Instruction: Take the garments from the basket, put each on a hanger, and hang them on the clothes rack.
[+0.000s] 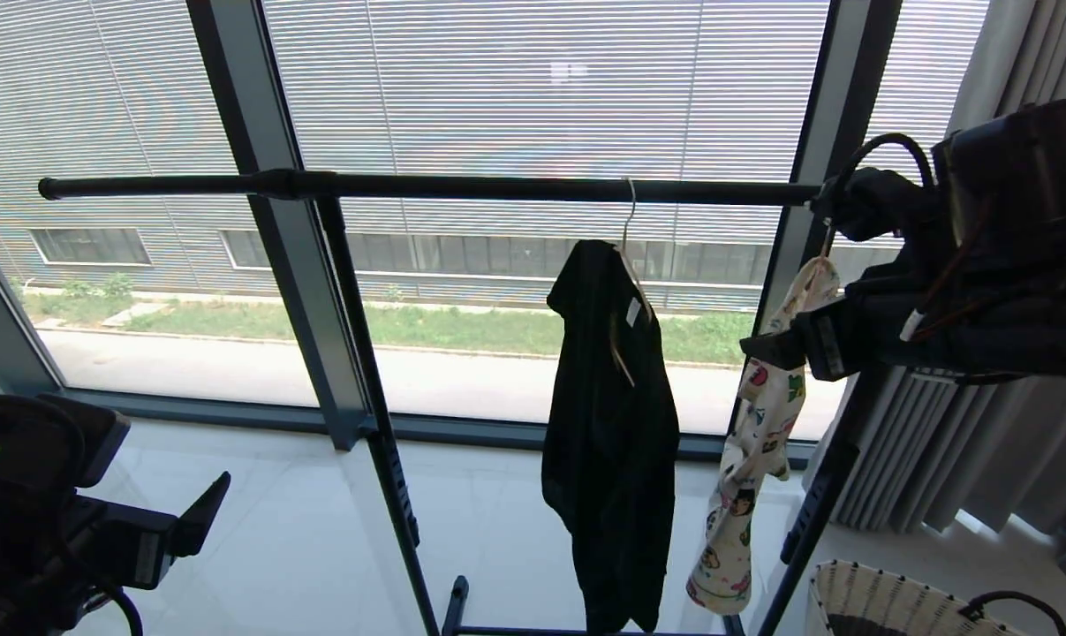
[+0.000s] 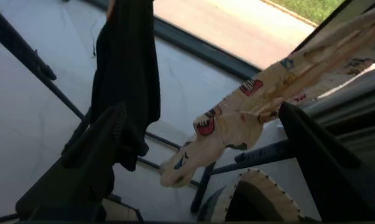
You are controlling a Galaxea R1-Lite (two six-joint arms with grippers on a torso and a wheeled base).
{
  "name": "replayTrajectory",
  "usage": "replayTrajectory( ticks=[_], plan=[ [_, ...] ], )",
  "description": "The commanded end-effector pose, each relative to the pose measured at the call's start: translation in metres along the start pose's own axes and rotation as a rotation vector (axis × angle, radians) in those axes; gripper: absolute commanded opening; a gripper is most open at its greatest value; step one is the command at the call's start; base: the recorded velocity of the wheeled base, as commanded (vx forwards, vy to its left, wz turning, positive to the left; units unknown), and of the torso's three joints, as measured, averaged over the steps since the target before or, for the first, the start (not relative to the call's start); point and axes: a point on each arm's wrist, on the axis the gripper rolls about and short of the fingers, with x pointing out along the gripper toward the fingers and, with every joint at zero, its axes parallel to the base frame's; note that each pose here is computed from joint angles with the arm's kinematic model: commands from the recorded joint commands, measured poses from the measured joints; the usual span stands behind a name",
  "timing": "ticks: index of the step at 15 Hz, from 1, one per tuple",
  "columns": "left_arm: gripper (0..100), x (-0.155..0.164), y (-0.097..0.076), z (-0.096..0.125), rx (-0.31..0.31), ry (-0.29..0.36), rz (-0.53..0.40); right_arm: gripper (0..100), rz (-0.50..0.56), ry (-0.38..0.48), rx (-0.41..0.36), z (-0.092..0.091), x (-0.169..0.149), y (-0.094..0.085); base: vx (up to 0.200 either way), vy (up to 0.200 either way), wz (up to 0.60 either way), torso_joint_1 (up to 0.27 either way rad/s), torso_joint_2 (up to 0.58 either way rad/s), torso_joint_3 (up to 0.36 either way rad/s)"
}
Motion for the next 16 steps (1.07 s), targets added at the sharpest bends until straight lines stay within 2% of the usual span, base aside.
replayTrajectory(
  ticks=[1,4,5,8,13,16],
  plan=[
    [100,-0.005,0.003,0.0,-0.009,-0.018,0.018,100,-0.146,-0.023,-0.028,-0.022,-0.05,-0.038,-0.2,0.0,0.0,-0.002,0.0,-0.002],
    [100,-0.011,0.005,-0.003,-0.015,-0.023,0.032,100,-0.227,0.01,-0.036,-0.047,-0.066,-0.056,-0.2,0.0,0.0,-0.004,0.01,0.002],
    [100,-0.015,0.005,-0.006,-0.016,-0.027,0.035,100,-0.271,0.031,-0.034,-0.06,-0.074,-0.065,-0.2,0.0,0.0,-0.007,0.01,-0.002],
    [100,-0.024,0.003,-0.016,-0.014,-0.026,0.033,100,-0.356,0.044,-0.025,-0.081,-0.093,-0.078,-0.2,0.0,0.0,0.006,0.0,-0.001],
    [100,-0.045,0.002,-0.034,-0.024,-0.054,0.049,100,-0.399,0.05,-0.009,-0.102,-0.108,-0.079,-0.2,0.0,0.0,0.005,0.01,0.005],
    [100,-0.05,0.003,-0.036,-0.03,-0.062,0.074,100,-0.405,0.038,-0.006,-0.105,-0.113,-0.079,-0.2,0.0,0.0,0.002,0.0,0.005]
  ],
)
